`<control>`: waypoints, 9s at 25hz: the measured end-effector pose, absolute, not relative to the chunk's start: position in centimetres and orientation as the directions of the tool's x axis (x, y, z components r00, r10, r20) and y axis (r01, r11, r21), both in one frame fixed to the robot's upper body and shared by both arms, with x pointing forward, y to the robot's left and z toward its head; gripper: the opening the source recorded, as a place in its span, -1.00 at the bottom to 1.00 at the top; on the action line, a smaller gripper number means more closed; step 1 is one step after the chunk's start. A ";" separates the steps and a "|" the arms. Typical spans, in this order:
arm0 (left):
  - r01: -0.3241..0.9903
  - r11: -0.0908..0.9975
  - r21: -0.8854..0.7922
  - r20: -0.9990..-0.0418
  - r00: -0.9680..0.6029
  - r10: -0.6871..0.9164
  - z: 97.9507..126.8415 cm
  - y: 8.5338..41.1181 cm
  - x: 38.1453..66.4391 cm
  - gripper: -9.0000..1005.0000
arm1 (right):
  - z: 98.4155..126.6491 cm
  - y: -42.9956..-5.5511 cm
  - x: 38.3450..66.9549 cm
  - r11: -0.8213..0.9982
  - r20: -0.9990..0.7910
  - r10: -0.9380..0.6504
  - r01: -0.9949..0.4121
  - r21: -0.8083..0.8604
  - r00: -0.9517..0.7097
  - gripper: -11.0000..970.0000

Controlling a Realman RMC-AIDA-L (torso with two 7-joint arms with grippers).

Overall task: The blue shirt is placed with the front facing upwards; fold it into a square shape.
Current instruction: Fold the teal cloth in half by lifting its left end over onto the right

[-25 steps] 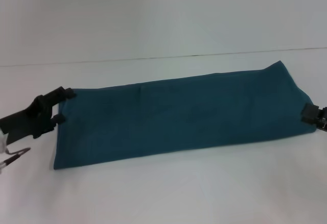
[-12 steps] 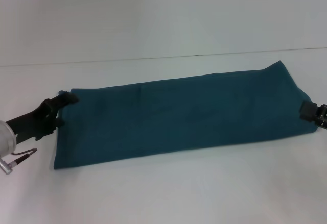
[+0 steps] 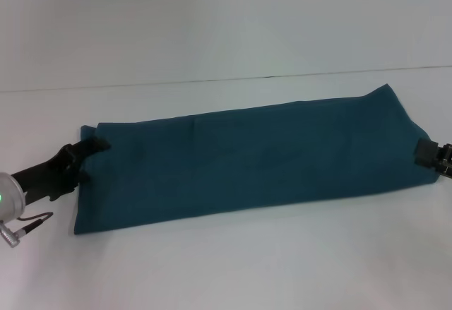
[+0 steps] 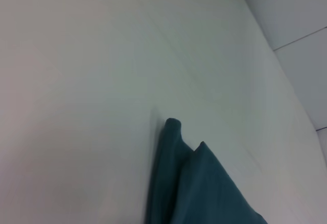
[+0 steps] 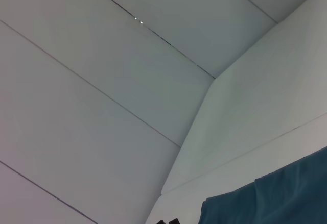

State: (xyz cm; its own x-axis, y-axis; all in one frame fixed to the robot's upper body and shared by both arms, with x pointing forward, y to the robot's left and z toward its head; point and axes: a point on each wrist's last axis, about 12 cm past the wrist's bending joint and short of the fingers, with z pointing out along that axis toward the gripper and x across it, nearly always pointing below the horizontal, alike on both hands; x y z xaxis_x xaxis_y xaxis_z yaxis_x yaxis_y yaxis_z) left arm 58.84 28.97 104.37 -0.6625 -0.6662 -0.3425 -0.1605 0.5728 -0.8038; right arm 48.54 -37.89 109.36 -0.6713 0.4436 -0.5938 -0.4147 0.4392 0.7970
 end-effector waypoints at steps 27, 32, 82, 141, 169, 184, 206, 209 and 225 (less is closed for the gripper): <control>0.113 0.737 -0.666 -0.521 -0.777 -0.352 108.4 30.3 59.9 0.80 | 109.4 -38.1 48.4 0.438 -0.594 0.441 -0.417 0.797 -0.673 0.82; 0.159 0.822 -0.547 -0.565 -0.795 -0.222 108.5 30.0 60.6 0.80 | 109.4 -38.1 48.4 0.443 -0.595 0.441 -0.414 0.795 -0.671 0.82; -0.046 0.799 -0.599 -0.455 -0.802 -0.388 106.3 28.6 60.7 0.80 | 109.4 -38.2 48.3 0.445 -0.593 0.445 -0.410 0.796 -0.671 0.82; -0.161 0.795 -0.586 -0.421 -0.777 -0.468 108.3 36.3 58.0 -0.86 | 109.2 -38.6 48.1 0.441 -0.582 0.476 -0.394 0.806 -0.659 0.82; 0.034 0.622 -0.782 -0.405 -0.786 -0.467 114.6 33.9 59.2 -0.86 | 109.1 -38.7 48.0 0.449 -0.580 0.479 -0.384 0.807 -0.659 0.82; 0.181 0.458 -0.870 -0.371 -0.853 -0.367 114.3 20.0 63.1 -0.85 | 109.0 -38.6 48.0 0.450 -0.579 0.471 -0.384 0.806 -0.665 0.82; 0.195 0.421 -0.886 -0.363 -0.856 -0.368 110.6 14.4 63.0 -0.85 | 108.9 -38.2 48.3 0.439 -0.571 0.471 -0.383 0.813 -0.672 0.82; 0.201 0.414 -0.888 -0.363 -0.860 -0.359 110.7 14.2 63.0 -0.84 | 108.8 -38.2 48.4 0.444 -0.571 0.470 -0.379 0.812 -0.673 0.82; 0.237 0.373 -0.897 -0.381 -0.843 -0.380 111.7 13.7 63.3 -0.10 | 108.7 -38.1 48.5 0.445 -0.566 0.466 -0.372 0.814 -0.680 0.82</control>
